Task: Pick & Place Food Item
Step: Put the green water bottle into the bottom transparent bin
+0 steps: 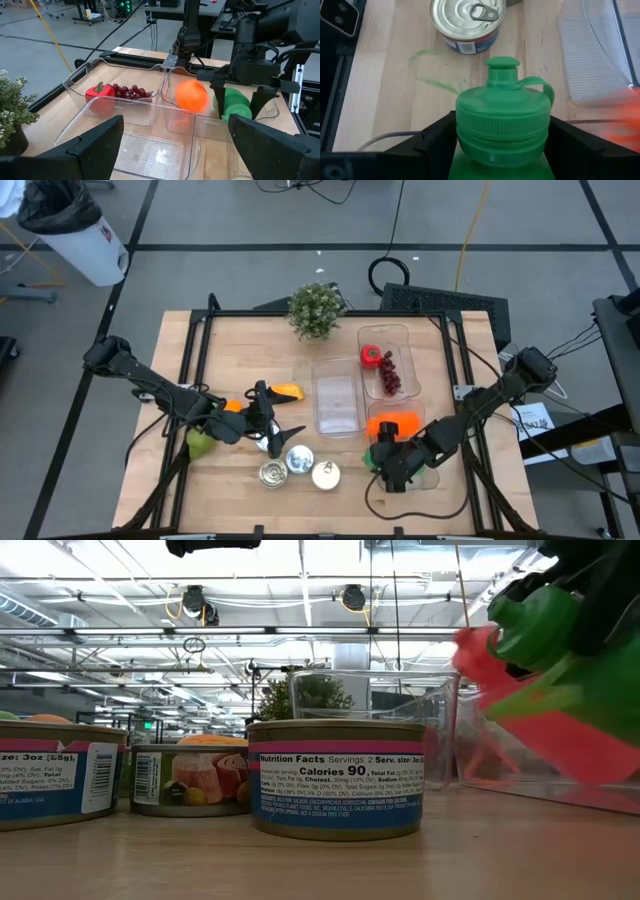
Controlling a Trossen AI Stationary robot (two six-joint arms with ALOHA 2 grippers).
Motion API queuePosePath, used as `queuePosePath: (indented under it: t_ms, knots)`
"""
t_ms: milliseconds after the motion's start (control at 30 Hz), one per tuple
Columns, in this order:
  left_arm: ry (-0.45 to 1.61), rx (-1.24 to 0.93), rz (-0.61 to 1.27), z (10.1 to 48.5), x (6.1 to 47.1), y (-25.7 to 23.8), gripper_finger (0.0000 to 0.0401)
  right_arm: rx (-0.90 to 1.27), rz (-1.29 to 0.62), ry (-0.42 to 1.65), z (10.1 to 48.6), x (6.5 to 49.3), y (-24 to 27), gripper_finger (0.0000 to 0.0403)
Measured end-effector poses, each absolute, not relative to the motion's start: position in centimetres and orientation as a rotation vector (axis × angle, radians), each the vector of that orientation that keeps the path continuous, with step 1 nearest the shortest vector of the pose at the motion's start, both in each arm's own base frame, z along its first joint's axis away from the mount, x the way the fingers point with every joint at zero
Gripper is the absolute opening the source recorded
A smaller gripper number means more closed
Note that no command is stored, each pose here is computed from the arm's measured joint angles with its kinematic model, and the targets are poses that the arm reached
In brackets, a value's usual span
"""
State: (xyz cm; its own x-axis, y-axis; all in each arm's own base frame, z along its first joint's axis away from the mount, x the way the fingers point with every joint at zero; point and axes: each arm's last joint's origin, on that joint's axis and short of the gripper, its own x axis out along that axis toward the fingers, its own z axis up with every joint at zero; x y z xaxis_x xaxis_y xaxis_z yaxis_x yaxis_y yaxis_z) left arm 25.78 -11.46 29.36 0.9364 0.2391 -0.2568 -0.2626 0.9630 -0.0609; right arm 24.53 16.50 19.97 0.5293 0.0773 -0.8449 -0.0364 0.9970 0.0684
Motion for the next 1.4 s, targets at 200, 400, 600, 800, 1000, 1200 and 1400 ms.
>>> queuePosePath:
  t_ms: [200, 400, 600, 800, 1000, 1200, 1400]
  knots:
    - [0.253, -0.094, 0.257, 29.3, 25.8, -11.5, 0.0365, 0.033, 0.073, 0.993, 20.3, 24.5, 16.4, 0.0247]
    - [0.253, -0.094, 0.257, 29.3, 25.8, -11.5, 0.0365, 0.028, 0.108, 0.970, 20.9, 24.4, 16.4, 0.0202]
    - [0.253, -0.093, 0.257, 29.3, 25.8, -11.5, 0.0365, 0.007, 0.096, 0.982, 21.3, 23.7, 16.0, 0.0202]
    - [0.253, -0.093, 0.257, 29.3, 25.8, -11.5, 0.0365, -0.018, 0.086, 1.005, 21.2, 23.5, 15.9, 0.0222]
    - [0.253, -0.094, 0.257, 29.3, 25.8, -11.5, 0.0365, -0.038, 0.059, 1.060, 21.1, 23.1, 15.5, 0.0210]
    - [0.253, -0.094, 0.257, 29.3, 25.8, -11.5, 0.0365, -0.043, 0.090, 1.030, 21.2, 23.3, 15.8, 0.0248]
    - [0.253, -0.094, 0.257, 29.3, 25.8, -11.5, 0.0365, -0.053, 0.144, 0.959, 22.4, 23.2, 15.8, 0.0288]
